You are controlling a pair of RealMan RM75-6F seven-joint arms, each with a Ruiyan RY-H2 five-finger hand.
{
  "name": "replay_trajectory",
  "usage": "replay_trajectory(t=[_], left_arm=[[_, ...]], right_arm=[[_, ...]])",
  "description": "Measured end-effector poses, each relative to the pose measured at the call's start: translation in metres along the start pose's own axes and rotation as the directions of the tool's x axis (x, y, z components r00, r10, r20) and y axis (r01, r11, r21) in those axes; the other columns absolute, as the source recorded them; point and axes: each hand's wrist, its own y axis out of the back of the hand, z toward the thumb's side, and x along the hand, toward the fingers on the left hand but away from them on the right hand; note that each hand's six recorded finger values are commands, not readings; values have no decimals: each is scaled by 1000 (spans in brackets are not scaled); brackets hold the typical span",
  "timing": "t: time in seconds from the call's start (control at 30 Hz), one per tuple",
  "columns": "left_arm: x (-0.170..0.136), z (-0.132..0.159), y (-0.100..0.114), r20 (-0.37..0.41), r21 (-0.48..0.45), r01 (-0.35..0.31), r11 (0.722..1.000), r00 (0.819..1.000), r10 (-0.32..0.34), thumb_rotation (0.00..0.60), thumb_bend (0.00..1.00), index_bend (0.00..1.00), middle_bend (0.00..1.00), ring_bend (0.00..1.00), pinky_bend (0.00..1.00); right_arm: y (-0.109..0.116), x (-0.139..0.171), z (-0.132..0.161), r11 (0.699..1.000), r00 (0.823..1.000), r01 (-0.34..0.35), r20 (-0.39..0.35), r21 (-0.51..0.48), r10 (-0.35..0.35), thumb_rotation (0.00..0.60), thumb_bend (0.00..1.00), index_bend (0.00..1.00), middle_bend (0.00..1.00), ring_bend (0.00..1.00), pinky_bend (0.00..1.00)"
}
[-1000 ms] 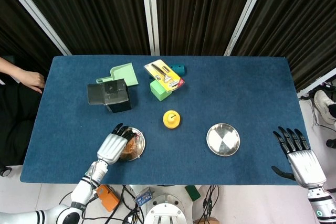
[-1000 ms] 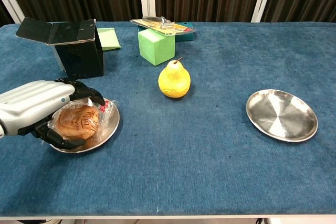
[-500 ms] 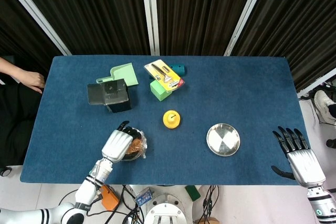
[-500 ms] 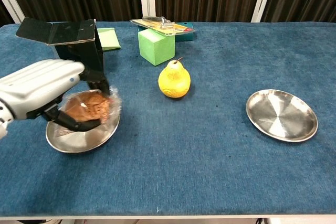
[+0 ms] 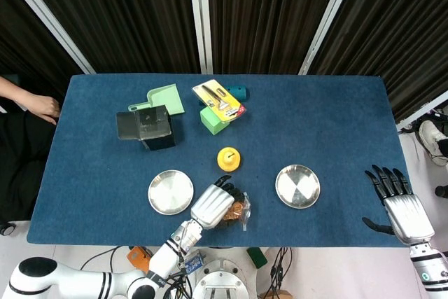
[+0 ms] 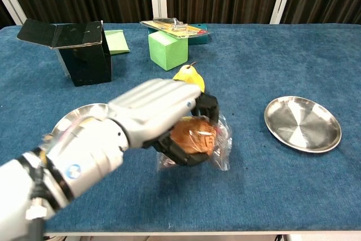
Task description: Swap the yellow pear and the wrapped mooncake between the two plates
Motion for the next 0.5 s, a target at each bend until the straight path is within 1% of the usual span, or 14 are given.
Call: replay_trajectory(t=[0.07,0.13,0.2,0.37,0.47,0.5], left_arm=[[4,2,-7,1,5,10,1000,1000,-10,600,127,319,310,248,162],[9,4,-13,1,14,16,1000,1000,-16,600,54,220,205,149,162],[11,7,-15,4,17,13,1000,1000,-13,600,11,176,156,98,162],[7,18,-9,41,-11,-4,1000,999,4,600,0,171,146,86,162],[2,32,1,82,-29,-25,999,996,28,600,0,171,145,85,162],[1,37,7,97,-32,-42,999,994,45,600,0,171,145,85,162]], right_arm=[[0,0,0,1000,1000,-5,-3,-2,5,517,302,0,0,0,46],[-1,-1,0,1000,1000,-10,-7,-5,10,517,302,0,0,0,46],[-1,-1,-1,1000,1000,-13,-8,-5,13,516,302,0,0,0,46],[-2,-4,-2,1000,1000,-21,-2,-11,21,516,301,0,0,0,50],[-1,-5,-2,1000,1000,-24,-2,-15,23,516,301,0,0,0,51],[-1,-4,-2,1000,1000,-24,-3,-16,24,516,301,0,0,0,51]])
